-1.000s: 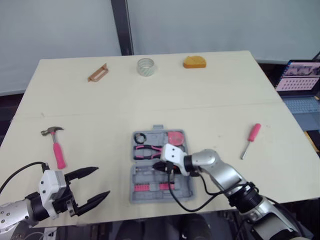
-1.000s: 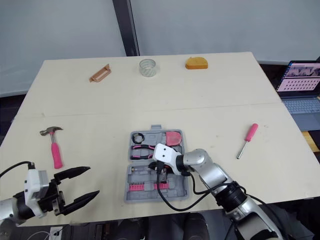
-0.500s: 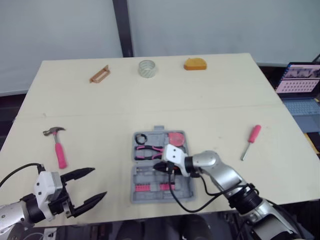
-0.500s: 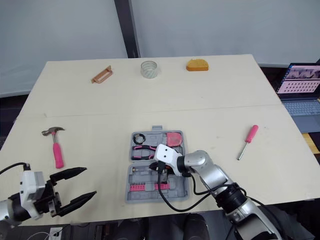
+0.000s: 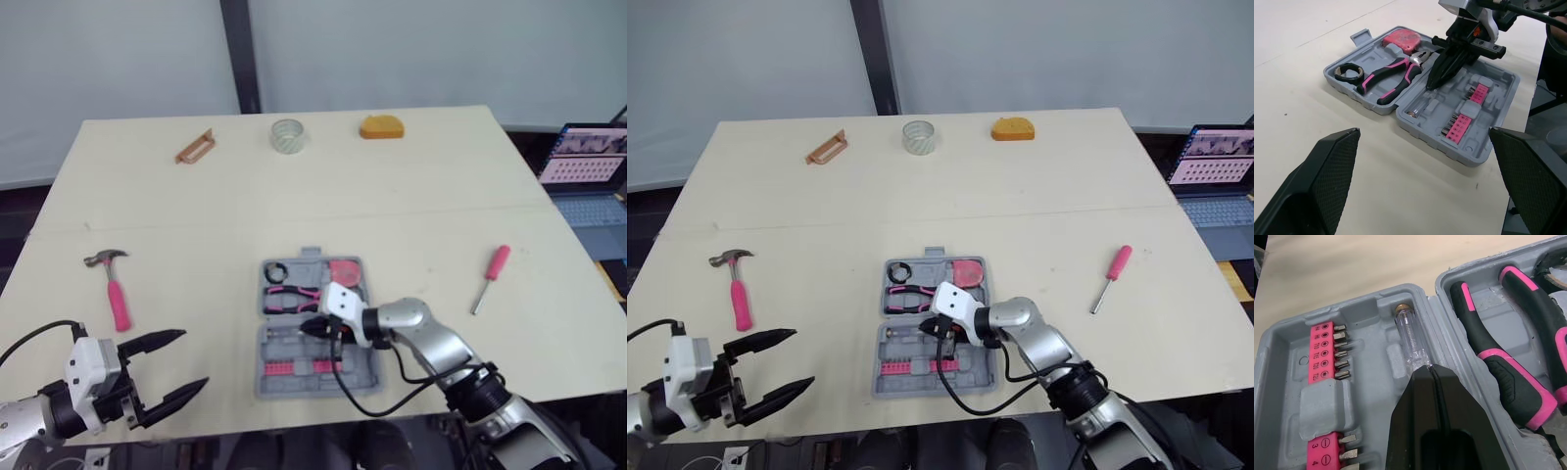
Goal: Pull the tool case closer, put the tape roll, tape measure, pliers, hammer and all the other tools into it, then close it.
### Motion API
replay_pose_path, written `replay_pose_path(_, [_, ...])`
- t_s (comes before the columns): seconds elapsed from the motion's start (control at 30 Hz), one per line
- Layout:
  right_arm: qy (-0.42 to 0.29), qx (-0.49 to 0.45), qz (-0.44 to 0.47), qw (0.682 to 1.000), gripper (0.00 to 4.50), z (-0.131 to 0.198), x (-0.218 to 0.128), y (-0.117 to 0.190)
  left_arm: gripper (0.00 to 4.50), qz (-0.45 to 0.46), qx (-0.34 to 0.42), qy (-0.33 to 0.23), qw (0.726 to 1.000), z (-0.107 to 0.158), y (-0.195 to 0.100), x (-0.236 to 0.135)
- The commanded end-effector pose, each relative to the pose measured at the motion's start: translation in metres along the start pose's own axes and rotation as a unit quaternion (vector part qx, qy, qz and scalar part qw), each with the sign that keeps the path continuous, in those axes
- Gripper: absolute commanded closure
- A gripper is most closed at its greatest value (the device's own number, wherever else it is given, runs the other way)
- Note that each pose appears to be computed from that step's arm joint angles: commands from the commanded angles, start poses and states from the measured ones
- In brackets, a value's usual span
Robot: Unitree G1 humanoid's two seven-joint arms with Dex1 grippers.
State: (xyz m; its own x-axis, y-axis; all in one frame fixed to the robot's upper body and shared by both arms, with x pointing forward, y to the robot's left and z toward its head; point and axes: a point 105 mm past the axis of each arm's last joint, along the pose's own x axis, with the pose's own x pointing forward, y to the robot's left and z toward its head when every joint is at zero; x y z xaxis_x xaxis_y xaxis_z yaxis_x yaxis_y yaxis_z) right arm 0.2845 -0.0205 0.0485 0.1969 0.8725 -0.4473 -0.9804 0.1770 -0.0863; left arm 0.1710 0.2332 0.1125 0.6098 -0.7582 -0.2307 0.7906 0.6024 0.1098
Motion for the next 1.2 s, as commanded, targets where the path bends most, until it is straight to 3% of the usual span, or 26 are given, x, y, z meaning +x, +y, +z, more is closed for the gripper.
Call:
replay_pose_path(0.03, [0.054,0.052,0.011,0.997,4.46,-0.039,0.002,0.010,0.00,0.008,0.009,0.001,1.000,0.003,0.003,-0.006])
replay_pose_path(1.2, [0.178,0.100,0.031,0.979,4.46,-0.099,-0.003,0.029,0.00,0.004,0.015,0.000,1.000,0.008,0.005,-0.002])
